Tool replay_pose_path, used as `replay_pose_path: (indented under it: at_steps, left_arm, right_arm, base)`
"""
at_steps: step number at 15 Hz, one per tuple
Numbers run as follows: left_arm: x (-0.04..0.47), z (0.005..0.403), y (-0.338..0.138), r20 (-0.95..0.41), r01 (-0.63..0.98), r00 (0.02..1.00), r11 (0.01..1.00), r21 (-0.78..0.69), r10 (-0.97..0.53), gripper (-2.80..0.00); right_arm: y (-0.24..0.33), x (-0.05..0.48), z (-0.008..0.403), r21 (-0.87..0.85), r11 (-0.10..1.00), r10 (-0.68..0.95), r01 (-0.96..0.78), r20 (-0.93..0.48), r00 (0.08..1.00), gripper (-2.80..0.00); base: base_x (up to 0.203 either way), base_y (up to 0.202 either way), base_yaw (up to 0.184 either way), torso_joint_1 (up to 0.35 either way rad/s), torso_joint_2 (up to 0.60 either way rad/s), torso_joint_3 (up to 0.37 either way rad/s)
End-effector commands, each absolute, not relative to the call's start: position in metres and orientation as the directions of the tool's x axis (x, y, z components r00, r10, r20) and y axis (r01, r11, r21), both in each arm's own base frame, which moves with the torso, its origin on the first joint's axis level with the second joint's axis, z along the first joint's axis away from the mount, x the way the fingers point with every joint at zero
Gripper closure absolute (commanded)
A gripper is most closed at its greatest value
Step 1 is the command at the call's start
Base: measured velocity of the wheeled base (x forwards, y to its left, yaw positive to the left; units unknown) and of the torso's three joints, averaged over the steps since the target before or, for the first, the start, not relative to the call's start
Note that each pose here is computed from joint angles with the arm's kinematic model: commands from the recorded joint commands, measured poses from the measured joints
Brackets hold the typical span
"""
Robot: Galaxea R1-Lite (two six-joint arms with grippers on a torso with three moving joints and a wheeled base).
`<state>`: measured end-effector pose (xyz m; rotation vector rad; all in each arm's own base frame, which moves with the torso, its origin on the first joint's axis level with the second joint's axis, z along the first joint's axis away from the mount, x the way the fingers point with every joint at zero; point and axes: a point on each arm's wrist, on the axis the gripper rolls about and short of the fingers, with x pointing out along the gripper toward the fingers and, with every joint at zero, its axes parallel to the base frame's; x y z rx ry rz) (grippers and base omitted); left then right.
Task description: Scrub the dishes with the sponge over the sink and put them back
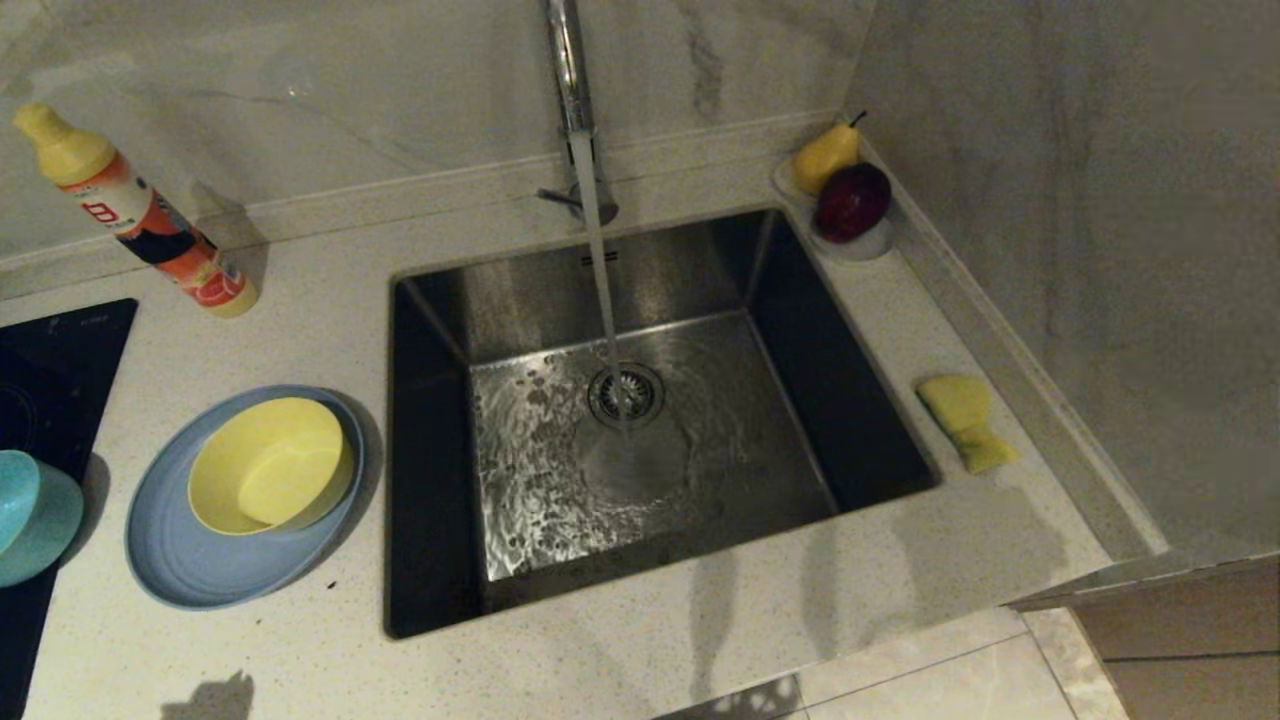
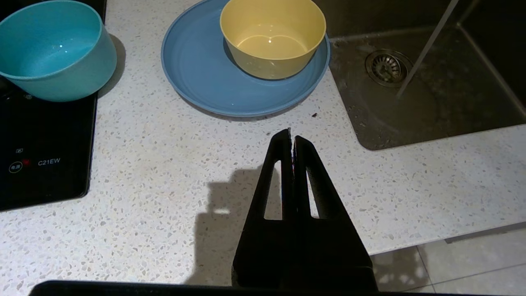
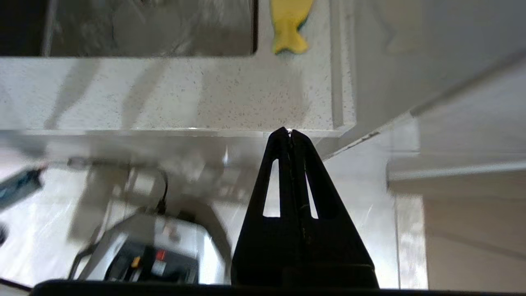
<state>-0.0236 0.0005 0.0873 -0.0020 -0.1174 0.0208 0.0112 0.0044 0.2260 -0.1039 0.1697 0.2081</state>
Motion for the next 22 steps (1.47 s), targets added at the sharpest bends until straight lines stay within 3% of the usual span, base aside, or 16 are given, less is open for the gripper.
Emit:
replay_pose_path:
  at_steps: [1,2,3,10,22]
  left_arm:
    - [-0.020,0.076,0.001,0.075,-0.021,0.997,1.000,-0.003,0.021,0.00]
    - [-0.020,0.076,0.001,0.076,-0.021,0.997,1.000,-0.003,0.021,0.00]
    - [-0.020,0.076,0.001,0.076,-0.021,0.997,1.000,-0.003,0.021,0.00]
    - [-0.020,0.076,0.001,0.075,-0.021,0.997,1.000,-0.002,0.021,0.00]
    - [-0.020,0.076,0.001,0.075,-0.021,0.997,1.000,-0.003,0.021,0.00]
  right_arm:
    - [0.005,0.065,0.230,-0.053,0.971,0.200,-0.232,-0.349,0.916,0.00]
    - [0.005,0.080,0.230,-0.051,0.971,0.199,-0.234,-0.375,0.905,0.00]
    - [0.005,0.096,0.229,-0.050,0.970,0.198,-0.236,-0.398,0.896,-2.80]
    - [0.013,0.158,0.203,-0.022,0.959,0.231,-0.282,-0.513,0.827,-2.80]
    - [0.034,0.203,0.191,-0.024,0.931,0.306,-0.365,-0.495,0.813,-2.80]
  base:
    - [0.000,0.000,0.000,0.000,0.00,0.000]
    - [0.000,0.000,0.000,0.000,0.00,0.000]
    - [0.000,0.000,0.000,0.000,0.00,0.000]
    - [0.000,0.000,0.000,0.000,0.00,0.000]
    - [0.000,0.000,0.000,0.000,0.00,0.000]
